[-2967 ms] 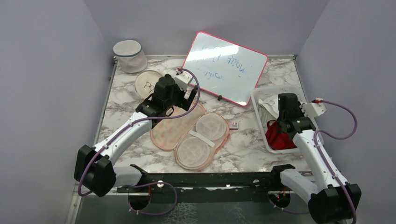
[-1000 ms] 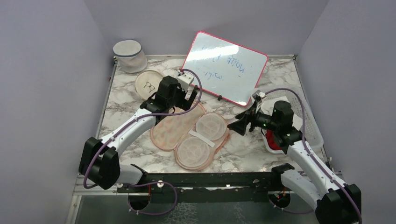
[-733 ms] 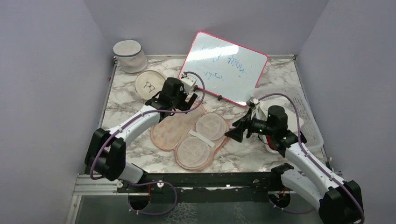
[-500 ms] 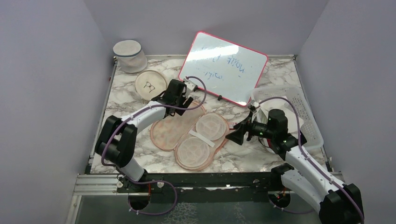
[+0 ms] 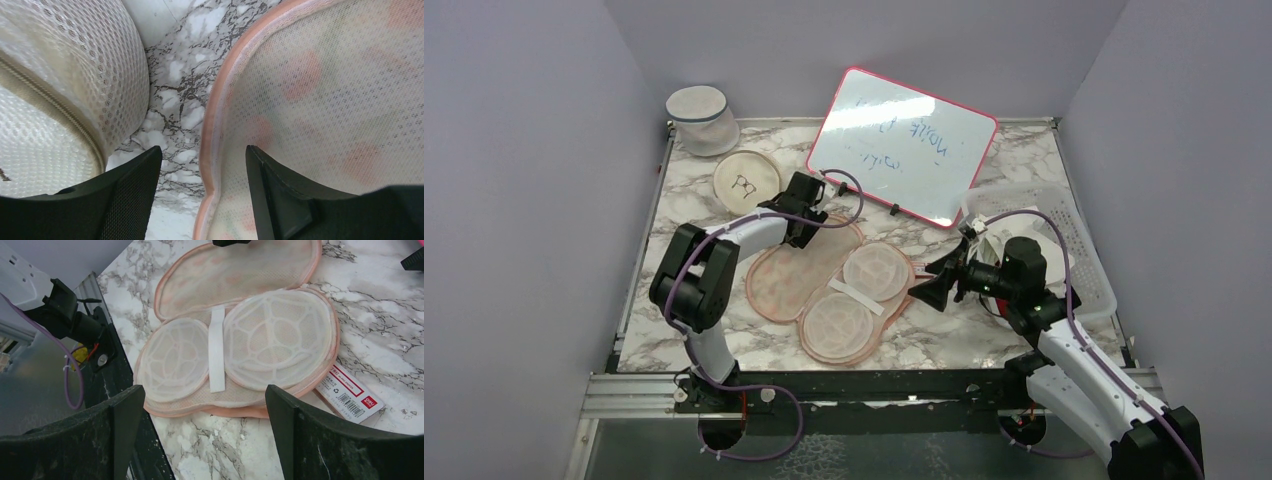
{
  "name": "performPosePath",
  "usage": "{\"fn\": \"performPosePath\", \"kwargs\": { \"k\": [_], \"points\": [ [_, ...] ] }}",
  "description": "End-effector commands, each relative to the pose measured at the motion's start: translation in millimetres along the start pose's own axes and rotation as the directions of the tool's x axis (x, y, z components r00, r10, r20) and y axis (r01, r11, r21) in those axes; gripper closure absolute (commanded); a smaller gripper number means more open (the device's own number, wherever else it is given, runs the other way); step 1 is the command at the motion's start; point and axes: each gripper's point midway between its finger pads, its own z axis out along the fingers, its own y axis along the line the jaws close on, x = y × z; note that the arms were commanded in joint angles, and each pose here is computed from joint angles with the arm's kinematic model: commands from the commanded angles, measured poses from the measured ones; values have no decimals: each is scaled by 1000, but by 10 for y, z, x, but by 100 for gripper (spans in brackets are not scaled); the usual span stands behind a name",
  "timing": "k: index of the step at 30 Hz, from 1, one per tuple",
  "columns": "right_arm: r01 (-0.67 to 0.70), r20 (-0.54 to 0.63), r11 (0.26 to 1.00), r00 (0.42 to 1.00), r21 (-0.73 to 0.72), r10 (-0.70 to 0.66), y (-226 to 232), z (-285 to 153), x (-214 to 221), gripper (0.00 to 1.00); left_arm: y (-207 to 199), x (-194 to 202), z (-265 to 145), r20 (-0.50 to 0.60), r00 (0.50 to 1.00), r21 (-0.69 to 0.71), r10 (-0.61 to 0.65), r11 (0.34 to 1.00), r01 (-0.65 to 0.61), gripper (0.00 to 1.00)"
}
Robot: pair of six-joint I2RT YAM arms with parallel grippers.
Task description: Unzip the laundry bag and remove the bra
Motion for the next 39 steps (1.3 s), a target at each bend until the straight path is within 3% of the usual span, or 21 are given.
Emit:
{"fn": "performPosePath", "kwargs": {
  "k": [1,13,18,25,32,39],
  "points": [
    [29,28,1000,999,3,-30,1,5,-52,11,47,-22,61,-19,1000,14,-9,1000,9,45],
    [26,25,1000,999,10,-26,-20,15,-45,11,-83,16,190,-62,998,90,-8,996,14,55],
    [26,28,1000,999,14,-26,-25,14,-50,11,-212,45,207,-86,996,166,-24,985,38,47],
    [28,28,999,999,16,-29,-29,13,-55,11,-366,171,245,-142,989,256,-35,964,71,48],
    [30,31,999,999,21,-30,-33,9,-61,11,-450,308,306,-205,978,302,-39,948,101,68],
    [28,32,999,999,24,-29,-37,7,-61,11,-444,321,309,-218,975,301,-35,948,101,76]
  ]
}}
